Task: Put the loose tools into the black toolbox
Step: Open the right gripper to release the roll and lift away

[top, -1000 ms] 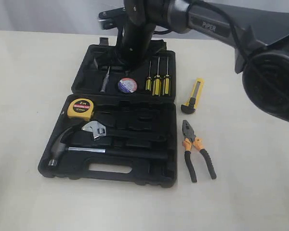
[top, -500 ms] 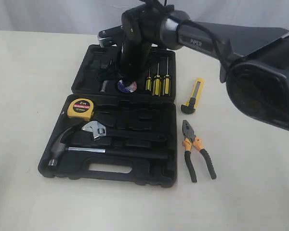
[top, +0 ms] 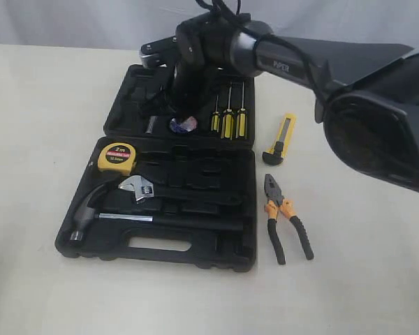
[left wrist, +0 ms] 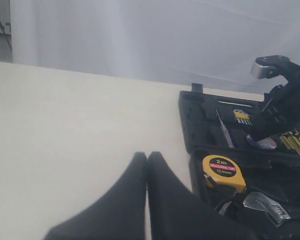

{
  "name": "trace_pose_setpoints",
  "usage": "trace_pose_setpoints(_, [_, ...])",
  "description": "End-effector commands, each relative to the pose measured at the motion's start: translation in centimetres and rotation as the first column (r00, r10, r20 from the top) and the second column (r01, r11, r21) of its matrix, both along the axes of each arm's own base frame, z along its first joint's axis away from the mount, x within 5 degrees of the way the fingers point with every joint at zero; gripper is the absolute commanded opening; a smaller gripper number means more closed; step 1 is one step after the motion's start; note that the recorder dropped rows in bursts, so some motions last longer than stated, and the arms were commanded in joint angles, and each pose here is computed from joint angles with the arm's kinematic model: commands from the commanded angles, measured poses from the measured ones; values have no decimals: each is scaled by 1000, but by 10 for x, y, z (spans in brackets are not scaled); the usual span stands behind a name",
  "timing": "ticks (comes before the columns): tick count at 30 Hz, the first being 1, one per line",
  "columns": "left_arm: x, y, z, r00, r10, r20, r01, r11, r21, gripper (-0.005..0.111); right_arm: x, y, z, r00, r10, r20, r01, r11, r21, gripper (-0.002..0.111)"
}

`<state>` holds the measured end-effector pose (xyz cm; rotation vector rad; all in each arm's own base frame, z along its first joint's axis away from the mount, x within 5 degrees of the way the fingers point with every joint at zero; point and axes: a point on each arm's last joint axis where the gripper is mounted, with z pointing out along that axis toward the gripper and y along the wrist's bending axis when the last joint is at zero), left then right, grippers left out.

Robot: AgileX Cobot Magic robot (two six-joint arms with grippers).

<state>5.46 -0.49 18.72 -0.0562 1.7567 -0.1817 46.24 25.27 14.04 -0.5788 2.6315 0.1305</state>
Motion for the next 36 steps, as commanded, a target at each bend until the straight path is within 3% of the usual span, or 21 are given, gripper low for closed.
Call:
trace_pose_setpoints(1, [0,0,1,1000,-5,0,5,1000,2,0,-4,-3,31,999,18,27,-18,1000,0,-1])
trace_pose_setpoints(7, [0,0,1,1000,-5,0,5,1000,2,0,-8,-5,35,1000,30,-3,-30,999,-24,-1])
trace_pose_setpoints(13, [0,0,1,1000,-5,0,5,1000,2,0,-8,-5,-6,995,22,-97,-29,997,-69,-1])
trace_pose_setpoints(17, [0,0,2,1000,-5,2,5,1000,2,0,-10,-6,-10,992,19,-125,-28,997,-76,-1])
trace_pose_setpoints(32, [0,0,2,1000,-5,2,5,1000,2,0,-46,-24,134,997,70,-33,-71,997,-22,-1])
trace_pose_setpoints(36, [0,0,2,1000,-5,2,5,1000,2,0,-60,-49,180,1000,-4,-13,4,1000,9,-1])
